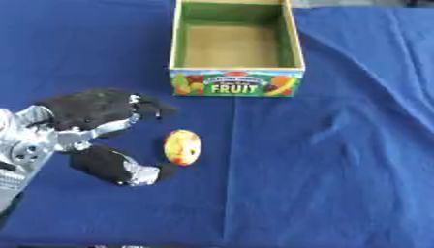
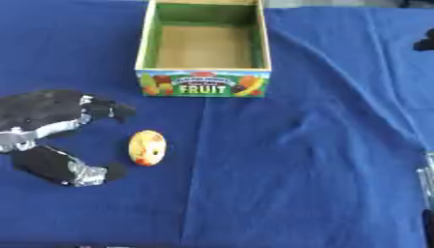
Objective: Pick up objects on the table and place them in the box.
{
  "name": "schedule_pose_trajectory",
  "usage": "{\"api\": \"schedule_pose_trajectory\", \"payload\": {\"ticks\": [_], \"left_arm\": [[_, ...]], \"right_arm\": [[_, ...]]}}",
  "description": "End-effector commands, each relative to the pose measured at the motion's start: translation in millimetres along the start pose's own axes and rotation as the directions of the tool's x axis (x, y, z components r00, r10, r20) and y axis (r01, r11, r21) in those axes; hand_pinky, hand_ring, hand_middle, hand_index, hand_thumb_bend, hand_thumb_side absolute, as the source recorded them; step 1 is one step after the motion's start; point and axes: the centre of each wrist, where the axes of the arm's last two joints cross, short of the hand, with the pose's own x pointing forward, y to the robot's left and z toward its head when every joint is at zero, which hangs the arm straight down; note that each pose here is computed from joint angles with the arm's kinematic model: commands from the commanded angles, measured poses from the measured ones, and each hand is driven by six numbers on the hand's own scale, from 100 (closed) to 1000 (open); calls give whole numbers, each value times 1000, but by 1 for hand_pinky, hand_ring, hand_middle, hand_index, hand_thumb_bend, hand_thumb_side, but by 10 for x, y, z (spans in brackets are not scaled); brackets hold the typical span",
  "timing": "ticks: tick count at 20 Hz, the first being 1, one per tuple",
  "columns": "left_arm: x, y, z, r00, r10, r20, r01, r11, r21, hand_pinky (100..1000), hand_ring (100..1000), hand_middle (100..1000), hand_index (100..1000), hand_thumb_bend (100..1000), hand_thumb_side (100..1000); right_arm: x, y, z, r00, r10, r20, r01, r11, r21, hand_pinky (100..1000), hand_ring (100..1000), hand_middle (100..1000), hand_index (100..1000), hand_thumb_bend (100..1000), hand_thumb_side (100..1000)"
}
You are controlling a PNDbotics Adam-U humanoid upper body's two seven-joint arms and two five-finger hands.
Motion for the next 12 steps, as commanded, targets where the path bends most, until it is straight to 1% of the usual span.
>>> {"api": "schedule_pose_trajectory", "payload": {"ticks": [1,3,5,6,8,10,12], "left_arm": [[59,54,3,1000,16,-4,-16,1000,26,619,816,764,1000,446,831],[83,60,-17,999,33,-5,-33,999,23,618,815,761,1000,437,788],[104,62,-33,999,51,-4,-51,999,10,616,813,759,1000,391,730],[111,66,-38,998,58,-4,-58,998,5,615,812,760,1000,352,690],[116,72,-50,998,69,-9,-69,998,-2,615,812,760,1000,285,642],[104,69,-71,997,80,-22,-80,997,-7,616,813,761,1000,264,618],[87,63,-93,996,81,-37,-82,997,-6,618,813,760,1000,262,619]], "right_arm": [[60,-6,-42,1000,-6,25,6,1000,7,666,542,533,789,100,1000],[60,-3,-43,1000,-8,25,7,1000,8,666,542,533,789,100,1000],[61,1,-42,1000,-9,23,9,1000,10,666,542,532,789,100,1000],[61,2,-43,1000,-10,23,10,1000,10,666,542,532,790,100,1000],[62,5,-43,1000,-12,22,11,1000,12,666,543,532,790,100,1000],[62,9,-44,1000,-14,21,13,1000,13,666,543,532,790,100,1000],[63,11,-44,1000,-15,21,14,1000,13,667,543,532,790,100,1000]]}}
